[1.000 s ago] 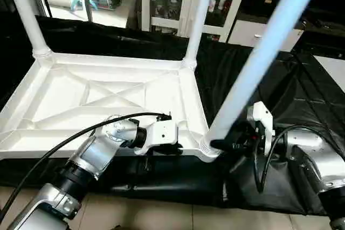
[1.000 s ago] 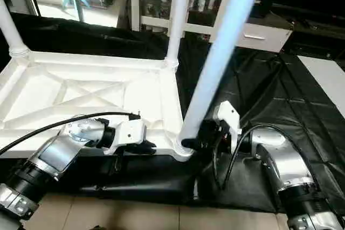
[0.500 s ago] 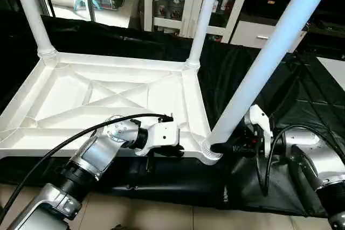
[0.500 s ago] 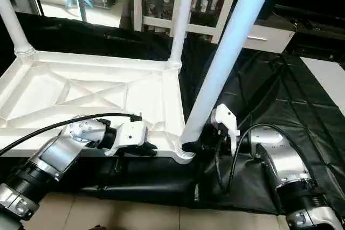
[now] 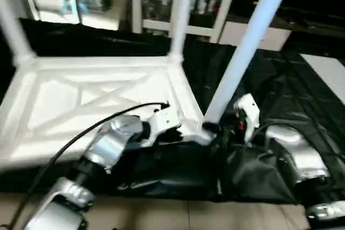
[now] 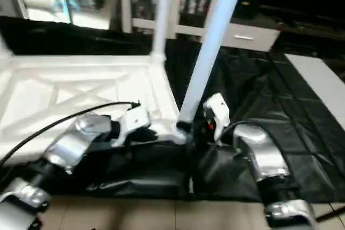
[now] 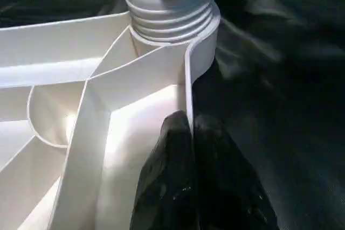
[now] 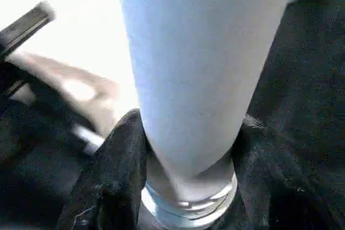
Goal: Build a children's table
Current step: Rotate leg to tighten
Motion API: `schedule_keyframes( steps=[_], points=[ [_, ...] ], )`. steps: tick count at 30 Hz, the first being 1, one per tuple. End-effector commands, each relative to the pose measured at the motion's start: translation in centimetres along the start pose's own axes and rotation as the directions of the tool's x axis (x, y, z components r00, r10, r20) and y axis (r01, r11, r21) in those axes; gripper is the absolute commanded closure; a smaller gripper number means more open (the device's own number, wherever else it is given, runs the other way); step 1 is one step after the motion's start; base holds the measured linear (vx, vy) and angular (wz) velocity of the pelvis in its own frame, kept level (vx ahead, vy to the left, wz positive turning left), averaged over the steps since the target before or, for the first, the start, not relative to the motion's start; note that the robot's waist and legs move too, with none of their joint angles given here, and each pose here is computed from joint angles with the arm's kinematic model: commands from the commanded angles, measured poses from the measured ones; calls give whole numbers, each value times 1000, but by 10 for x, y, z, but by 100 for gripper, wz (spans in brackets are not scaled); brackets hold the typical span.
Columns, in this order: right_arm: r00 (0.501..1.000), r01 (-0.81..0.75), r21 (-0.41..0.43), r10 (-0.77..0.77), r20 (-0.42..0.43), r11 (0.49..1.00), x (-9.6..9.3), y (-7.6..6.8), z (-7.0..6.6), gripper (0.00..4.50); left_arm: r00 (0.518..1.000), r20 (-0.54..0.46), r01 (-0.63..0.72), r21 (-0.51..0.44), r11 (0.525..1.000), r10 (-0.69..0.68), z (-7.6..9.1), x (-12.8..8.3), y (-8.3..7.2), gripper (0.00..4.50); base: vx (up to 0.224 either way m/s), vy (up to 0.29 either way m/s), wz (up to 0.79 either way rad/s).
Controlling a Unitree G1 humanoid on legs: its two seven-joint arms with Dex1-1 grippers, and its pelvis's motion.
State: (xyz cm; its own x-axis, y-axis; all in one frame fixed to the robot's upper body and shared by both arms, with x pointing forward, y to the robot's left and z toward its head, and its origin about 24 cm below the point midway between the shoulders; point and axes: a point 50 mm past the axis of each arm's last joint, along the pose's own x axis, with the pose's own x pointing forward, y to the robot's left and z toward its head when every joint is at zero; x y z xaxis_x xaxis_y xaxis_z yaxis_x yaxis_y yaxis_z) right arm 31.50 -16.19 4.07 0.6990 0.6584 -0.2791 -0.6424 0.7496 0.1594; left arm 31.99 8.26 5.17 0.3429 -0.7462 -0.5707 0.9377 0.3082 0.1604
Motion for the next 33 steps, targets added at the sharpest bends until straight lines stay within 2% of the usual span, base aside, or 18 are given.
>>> schedule_keyframes(
  steps=[1,5,7,10,12,16,17,18,19,20,21,23,25,26,29,31,32,33],
  points=[
    [961,267,66,-260,-97,961,-4,-18,-19,257,997,60,-38,21,999,37,25,8,5,450,0,0,0],
    [886,461,63,-456,-82,885,19,-7,-19,257,976,7,-218,-13,976,218,37,21,19,450,0,0,0],
    [844,536,96,-532,-69,839,31,2,-15,257,964,5,-267,-19,963,267,43,27,20,450,0,0,0],
    [865,501,81,-499,-44,862,43,14,-8,257,963,10,-271,-6,963,271,48,31,19,450,19,0,1],
    [857,515,111,-514,-39,850,44,13,-4,257,962,13,-272,3,962,272,48,30,20,450,56,-3,3],
    [884,464,92,-467,12,881,42,11,4,258,964,28,-264,42,964,263,45,26,22,450,0,0,0],
    [903,420,138,-429,37,897,40,12,6,258,964,28,-264,53,963,263,43,24,22,450,0,0,0],
    [905,415,142,-424,40,899,40,12,7,258,965,29,-263,55,963,262,42,24,22,450,0,0,0],
    [930,337,182,-356,87,924,35,14,11,258,969,33,-249,74,966,247,39,22,21,450,0,0,0],
    [938,308,185,-330,105,933,32,15,12,223,971,36,-239,86,967,237,37,21,20,450,0,0,0],
    [940,302,181,-324,108,936,30,15,12,223,973,41,-232,98,968,229,37,21,19,450,0,0,0],
    [949,279,144,-296,110,949,24,13,11,188,984,28,-178,111,978,176,30,19,14,450,0,0,0],
    [958,250,121,-264,114,961,13,8,10,180,998,5,-57,177,983,57,17,15,3,450,0,0,0],
    [958,250,121,-263,114,961,13,7,10,170,998,5,-55,178,983,55,17,15,2,450,0,0,0],
    [974,194,81,-202,107,978,-3,-1,12,142,998,-43,61,179,982,-54,0,9,-10,450,0,0,0],
    [986,126,50,-130,102,991,-17,-5,15,135,993,-34,120,211,970,-115,-6,3,-16,450,0,0,0],
    [995,51,13,-52,91,999,-26,-4,17,114,990,-32,139,217,966,-136,-8,0,-18,450,0,0,0],
    [997,-7,-18,8,73,1000,-31,-2,17,114,988,-32,151,219,964,-148,-10,-2,-19,450,0,0,0]
  ],
)
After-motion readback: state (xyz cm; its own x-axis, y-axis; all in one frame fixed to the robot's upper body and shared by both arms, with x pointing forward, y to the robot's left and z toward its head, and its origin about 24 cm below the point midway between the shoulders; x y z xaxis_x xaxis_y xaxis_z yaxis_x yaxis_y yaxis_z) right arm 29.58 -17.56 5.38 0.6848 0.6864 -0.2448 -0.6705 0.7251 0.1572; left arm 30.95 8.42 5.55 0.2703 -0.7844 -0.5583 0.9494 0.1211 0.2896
